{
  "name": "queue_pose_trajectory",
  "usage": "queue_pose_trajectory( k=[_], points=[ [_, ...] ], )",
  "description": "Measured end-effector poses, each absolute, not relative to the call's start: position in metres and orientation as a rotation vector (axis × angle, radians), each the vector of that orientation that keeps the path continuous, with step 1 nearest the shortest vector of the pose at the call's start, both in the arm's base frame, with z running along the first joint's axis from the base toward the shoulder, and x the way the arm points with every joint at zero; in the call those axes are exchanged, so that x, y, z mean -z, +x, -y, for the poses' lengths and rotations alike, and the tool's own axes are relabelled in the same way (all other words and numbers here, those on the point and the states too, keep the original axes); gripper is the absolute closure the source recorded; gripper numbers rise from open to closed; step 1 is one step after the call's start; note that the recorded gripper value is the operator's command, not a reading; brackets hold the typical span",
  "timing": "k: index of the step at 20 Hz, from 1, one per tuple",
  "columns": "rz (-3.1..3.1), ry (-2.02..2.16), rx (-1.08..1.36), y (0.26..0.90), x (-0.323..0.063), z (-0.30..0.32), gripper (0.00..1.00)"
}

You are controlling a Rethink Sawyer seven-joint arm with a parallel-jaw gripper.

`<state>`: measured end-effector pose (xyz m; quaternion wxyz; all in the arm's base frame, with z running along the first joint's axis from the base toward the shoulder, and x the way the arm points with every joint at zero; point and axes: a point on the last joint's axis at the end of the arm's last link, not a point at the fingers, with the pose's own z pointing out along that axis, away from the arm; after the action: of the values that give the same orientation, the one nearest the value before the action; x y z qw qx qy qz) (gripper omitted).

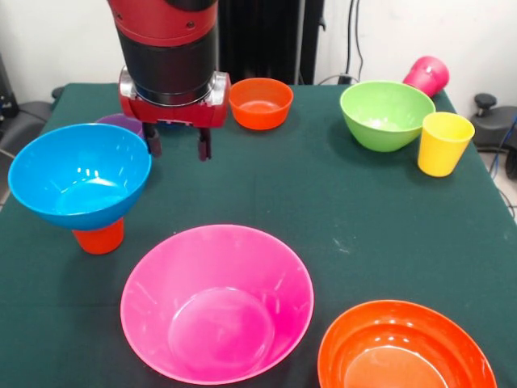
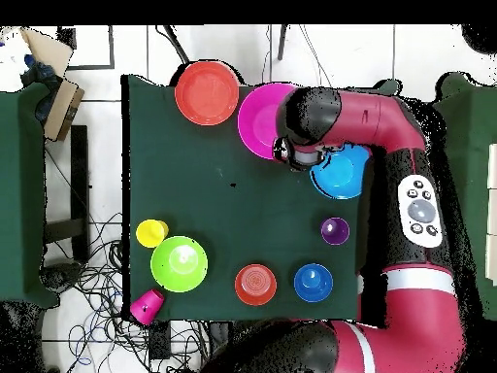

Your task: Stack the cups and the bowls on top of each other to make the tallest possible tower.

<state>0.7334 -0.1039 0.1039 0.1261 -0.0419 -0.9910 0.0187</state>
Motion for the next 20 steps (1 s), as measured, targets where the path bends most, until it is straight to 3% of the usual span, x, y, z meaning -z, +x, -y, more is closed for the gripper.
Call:
queue_pose_trajectory(
  k=[20],
  points=[
    [2.852, -0.078, -0.101, 0.727, -0.087, 0.082, 0.0]
  ],
)
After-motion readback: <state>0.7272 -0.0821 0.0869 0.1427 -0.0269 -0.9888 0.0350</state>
